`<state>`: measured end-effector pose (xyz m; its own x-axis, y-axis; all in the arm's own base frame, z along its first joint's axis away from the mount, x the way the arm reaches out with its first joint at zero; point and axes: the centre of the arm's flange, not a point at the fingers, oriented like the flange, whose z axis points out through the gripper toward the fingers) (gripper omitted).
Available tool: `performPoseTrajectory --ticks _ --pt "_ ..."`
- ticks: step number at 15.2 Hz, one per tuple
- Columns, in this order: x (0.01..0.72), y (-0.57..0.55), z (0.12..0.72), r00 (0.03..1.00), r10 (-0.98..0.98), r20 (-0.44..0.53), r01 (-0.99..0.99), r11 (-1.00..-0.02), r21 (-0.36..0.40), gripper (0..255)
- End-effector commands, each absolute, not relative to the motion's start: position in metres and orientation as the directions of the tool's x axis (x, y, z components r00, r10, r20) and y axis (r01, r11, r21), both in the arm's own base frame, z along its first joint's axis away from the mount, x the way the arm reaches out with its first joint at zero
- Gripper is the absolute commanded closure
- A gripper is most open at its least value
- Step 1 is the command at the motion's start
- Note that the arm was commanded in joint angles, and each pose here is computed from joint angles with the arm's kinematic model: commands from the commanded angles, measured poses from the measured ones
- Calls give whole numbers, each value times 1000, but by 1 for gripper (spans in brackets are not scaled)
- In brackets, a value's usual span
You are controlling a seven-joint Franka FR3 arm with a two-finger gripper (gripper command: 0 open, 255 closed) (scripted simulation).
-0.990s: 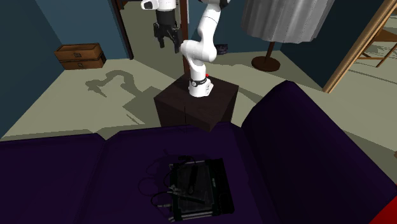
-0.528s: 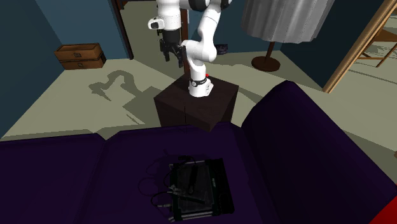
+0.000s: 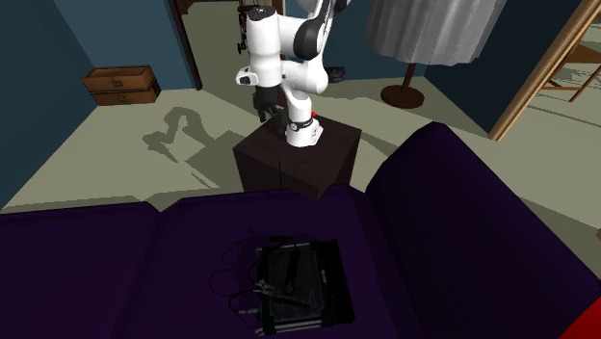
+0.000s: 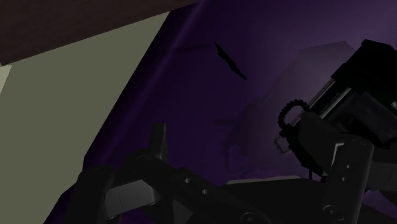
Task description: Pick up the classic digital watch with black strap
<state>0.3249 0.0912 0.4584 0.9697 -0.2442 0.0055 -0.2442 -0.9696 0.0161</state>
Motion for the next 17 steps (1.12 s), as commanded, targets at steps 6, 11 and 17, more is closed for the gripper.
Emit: performPoseTrajectory --ticks 6,11,17 --pt "338 116 371 942 -335 -2 -335 -942 23 0" --pt "341 122 334 935 -356 -4 -356 -934 25 0" --pt "341 122 310 935 -356 -4 -355 -934 25 0"
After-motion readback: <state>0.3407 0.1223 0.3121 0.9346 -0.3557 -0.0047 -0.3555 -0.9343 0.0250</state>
